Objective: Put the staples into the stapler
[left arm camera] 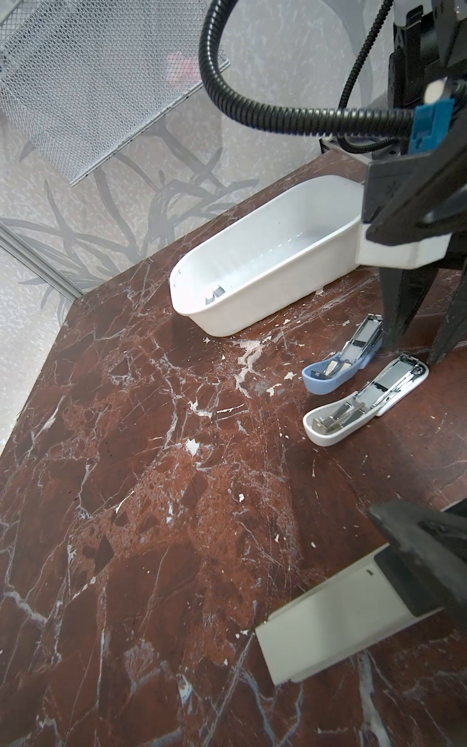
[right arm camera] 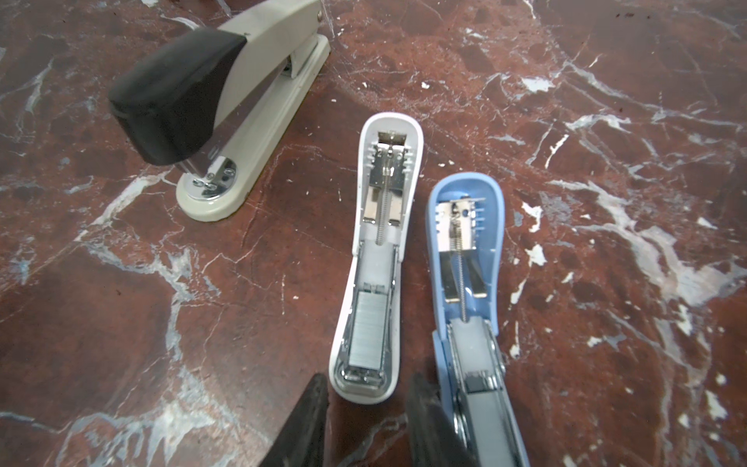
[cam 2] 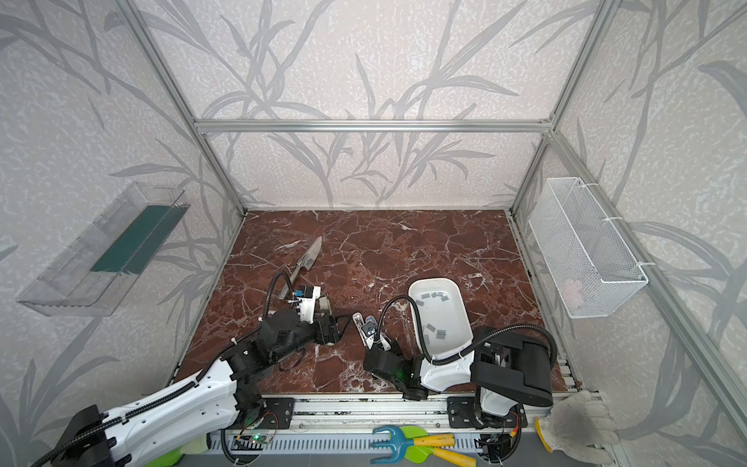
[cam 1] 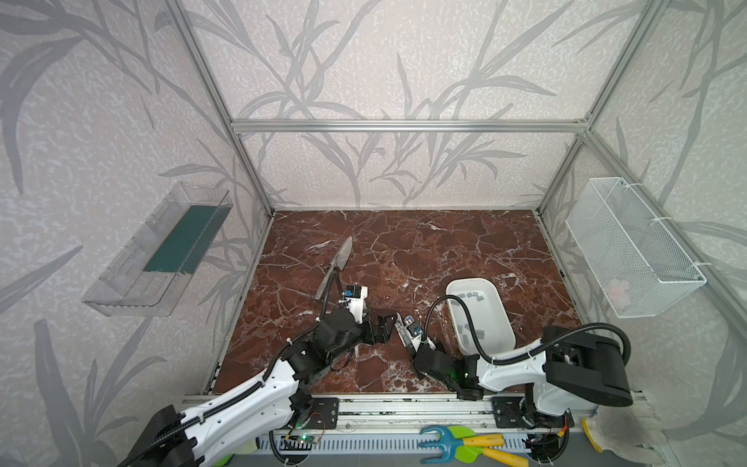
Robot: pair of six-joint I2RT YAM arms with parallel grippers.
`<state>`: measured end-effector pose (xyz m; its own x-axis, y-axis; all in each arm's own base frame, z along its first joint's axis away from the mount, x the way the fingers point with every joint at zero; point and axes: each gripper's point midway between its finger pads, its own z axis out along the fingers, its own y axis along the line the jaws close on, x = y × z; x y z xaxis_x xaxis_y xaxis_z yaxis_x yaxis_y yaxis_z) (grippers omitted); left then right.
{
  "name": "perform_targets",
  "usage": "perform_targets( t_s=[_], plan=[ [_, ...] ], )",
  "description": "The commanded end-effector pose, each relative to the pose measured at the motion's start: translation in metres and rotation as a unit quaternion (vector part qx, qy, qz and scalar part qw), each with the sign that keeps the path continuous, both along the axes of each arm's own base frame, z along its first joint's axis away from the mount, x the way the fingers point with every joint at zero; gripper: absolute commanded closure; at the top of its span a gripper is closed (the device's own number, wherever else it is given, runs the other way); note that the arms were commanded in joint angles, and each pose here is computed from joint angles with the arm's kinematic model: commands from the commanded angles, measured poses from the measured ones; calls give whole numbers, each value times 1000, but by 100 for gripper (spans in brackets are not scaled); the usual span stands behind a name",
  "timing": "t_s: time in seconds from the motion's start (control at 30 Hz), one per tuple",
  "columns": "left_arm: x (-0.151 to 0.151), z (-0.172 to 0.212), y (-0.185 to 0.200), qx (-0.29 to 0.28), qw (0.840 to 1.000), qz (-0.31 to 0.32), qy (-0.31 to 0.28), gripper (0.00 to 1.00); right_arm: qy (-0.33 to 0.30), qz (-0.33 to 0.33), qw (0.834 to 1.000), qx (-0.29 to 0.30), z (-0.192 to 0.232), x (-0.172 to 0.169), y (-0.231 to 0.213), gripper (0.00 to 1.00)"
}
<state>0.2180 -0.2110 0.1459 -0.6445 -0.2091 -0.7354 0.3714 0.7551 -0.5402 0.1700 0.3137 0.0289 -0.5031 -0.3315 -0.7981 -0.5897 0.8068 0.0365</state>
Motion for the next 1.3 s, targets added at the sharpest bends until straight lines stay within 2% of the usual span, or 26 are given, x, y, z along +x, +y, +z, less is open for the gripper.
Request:
perform_targets(
  t_s=[0.0,0.17,0.6,0.93,1.13,1.27],
  plan=[
    [1,0,2,-2,1000,2,-11,1,-8,-6,1000,26,10,5,14,67],
    [2,-2,3,3,1000,5,-12,1,-11,-13,1000,19,9,7,15,74],
    [3,-6,4,5,1000,9,-9,1,-10,-27,999,16,0,11,17,76],
    [6,-12,4,-6,1000,23,1,1,-10,-37,999,15,-2,11,8,84],
    [9,-19,-3,-6,1000,18,15,1,-9,-41,999,18,-3,10,4,85],
    [10,-25,-18,2,999,-9,36,1,-8,-41,999,24,-2,10,4,86]
  ],
)
